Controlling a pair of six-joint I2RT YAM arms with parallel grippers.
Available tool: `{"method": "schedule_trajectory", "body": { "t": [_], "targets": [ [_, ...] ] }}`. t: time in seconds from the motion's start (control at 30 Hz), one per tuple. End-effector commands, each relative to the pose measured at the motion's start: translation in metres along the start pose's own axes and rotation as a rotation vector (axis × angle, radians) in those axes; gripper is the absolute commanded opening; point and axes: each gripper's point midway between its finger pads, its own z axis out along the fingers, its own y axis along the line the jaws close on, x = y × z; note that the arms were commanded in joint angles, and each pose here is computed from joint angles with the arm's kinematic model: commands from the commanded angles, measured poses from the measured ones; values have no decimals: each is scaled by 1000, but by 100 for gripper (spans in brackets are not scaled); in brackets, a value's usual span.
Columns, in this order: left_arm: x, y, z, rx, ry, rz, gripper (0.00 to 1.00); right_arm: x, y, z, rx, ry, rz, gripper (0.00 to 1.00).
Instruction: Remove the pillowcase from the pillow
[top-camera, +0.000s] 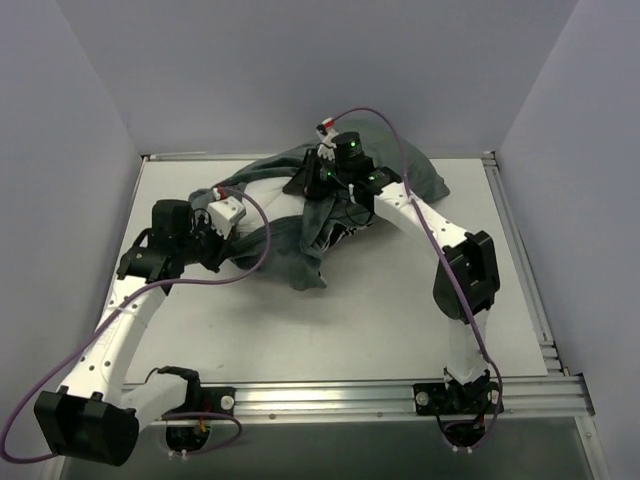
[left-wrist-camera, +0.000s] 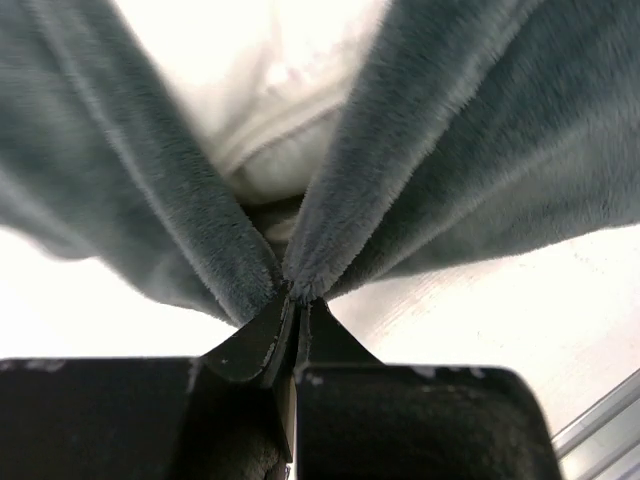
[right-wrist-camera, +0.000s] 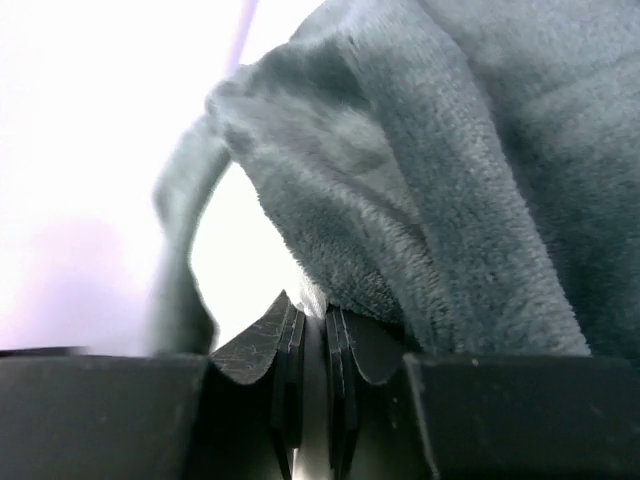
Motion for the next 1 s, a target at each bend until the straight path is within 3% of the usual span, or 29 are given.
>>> {"method": "schedule_trajectory", "body": {
  "t": [0.0, 0.13, 0.27, 0.4, 0.53, 0.63, 0.67, 0.7, 0.77, 0.8, 0.9, 0.97],
  "targets": [
    [19, -12, -2, 76, 38, 104, 2, -132, 50, -74, -237, -415, 111, 0],
    [29, -30, -2, 167, 57, 135, 2, -160, 82, -97, -349, -494, 152, 0],
    [49, -14, 20, 102, 110, 213, 2, -170, 126, -122, -555, -514, 232, 0],
    [100, 13, 51, -8, 244, 291, 2, -180, 160, -161, -721, -558, 260, 0],
    [116, 9, 58, 20, 270, 296, 2, -184, 153, -162, -603, -597, 184, 0],
    [93, -7, 46, 90, 204, 259, 6, -145, 128, -122, -437, -522, 208, 0],
    [87, -25, 35, 169, 191, 223, 13, -132, 129, -112, -432, -499, 216, 0],
    [58, -29, 23, 188, 123, 230, 31, -124, 125, -105, -429, -486, 233, 0],
    [34, -49, -8, 263, 59, 216, 49, -106, 109, -82, -398, -446, 270, 0],
    [1, -58, -25, 302, -29, 227, 62, -98, 109, -73, -388, -425, 267, 0],
    [-21, -65, -42, 325, -60, 187, 74, -81, 93, -46, -323, -376, 264, 0],
    [-37, -60, -42, 298, -90, 172, 75, -72, 81, -33, -295, -353, 276, 0]
  ]
}}
